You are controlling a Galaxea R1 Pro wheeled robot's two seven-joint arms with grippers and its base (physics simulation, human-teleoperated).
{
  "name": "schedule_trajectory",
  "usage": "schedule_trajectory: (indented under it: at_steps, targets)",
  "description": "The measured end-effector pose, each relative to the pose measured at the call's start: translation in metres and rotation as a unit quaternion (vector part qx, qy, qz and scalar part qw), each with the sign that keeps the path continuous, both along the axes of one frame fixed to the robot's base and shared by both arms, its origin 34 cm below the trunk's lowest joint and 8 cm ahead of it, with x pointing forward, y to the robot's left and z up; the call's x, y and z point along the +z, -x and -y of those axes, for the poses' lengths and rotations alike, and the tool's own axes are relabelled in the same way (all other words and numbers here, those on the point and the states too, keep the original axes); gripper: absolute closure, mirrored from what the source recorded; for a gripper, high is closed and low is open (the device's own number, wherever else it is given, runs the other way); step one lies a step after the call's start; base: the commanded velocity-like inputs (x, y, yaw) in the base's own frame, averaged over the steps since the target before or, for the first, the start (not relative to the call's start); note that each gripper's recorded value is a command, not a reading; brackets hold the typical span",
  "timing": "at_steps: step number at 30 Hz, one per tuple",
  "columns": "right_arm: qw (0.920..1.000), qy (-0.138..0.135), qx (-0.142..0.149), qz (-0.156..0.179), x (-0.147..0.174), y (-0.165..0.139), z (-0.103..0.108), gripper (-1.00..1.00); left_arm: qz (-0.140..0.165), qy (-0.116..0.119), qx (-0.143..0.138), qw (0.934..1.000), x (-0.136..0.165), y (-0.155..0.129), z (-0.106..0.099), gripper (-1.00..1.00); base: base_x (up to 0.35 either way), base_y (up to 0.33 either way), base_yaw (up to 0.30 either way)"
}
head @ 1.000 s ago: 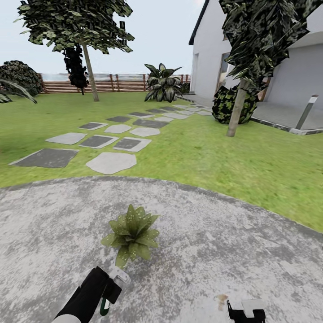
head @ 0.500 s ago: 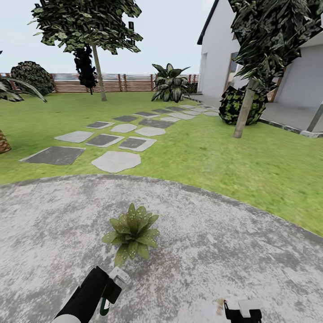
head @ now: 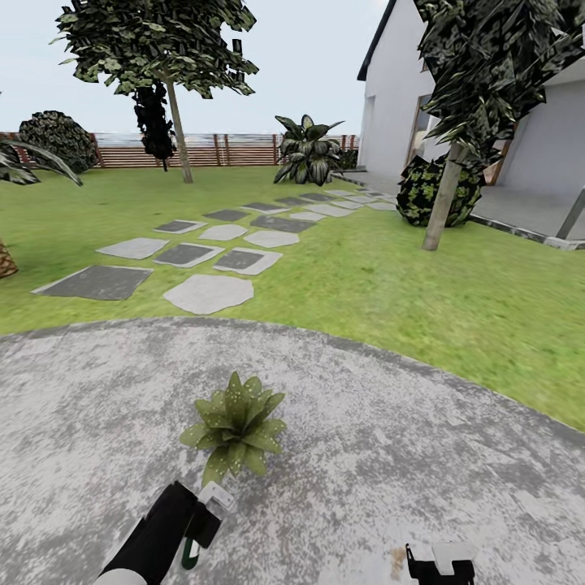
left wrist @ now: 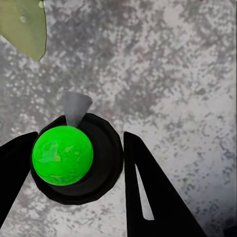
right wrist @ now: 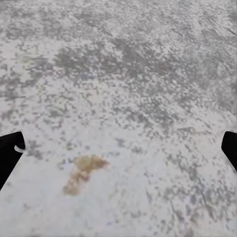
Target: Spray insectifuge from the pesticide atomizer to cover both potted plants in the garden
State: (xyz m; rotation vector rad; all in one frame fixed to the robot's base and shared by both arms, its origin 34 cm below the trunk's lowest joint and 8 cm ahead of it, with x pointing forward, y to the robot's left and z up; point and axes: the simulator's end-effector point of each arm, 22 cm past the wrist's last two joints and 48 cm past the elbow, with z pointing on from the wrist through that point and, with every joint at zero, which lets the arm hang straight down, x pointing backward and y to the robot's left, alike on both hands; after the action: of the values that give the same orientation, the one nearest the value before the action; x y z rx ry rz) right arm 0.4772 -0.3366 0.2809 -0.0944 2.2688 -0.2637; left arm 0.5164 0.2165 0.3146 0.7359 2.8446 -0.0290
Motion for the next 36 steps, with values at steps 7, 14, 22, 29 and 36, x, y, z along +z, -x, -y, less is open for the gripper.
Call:
schedule_trajectory:
  at_steps: [7,14,22,29,36]
  targets:
    - [1.0000,0.000,0.000,0.000,0.000,0.000,0.000,-1.00,-0.016,0.008,0.024,0.9996,0.021,-0.022,0.027,1.00,0.000,0.000,0.000]
    - [1.0000,0.000,0.000,0.000,0.000,0.000,0.000,-1.00,-0.019,0.009,0.025,0.9995,0.023,-0.024,0.029,1.00,0.000,0.000,0.000]
    - [1.0000,0.000,0.000,0.000,0.000,0.000,0.000,-1.00,-0.020,0.013,0.029,0.9993,0.023,-0.023,0.032,1.00,0.177,0.004,0.000]
    - [1.0000,0.000,0.000,0.000,0.000,0.000,0.000,-1.00,-0.018,0.005,0.027,0.9995,0.022,-0.024,0.023,1.00,0.016,0.003,0.000]
    - [1.0000,0.000,0.000,0.000,0.000,0.000,0.000,-1.00,-0.023,0.017,0.023,0.9993,0.020,-0.019,0.038,1.00,0.000,0.000,0.000]
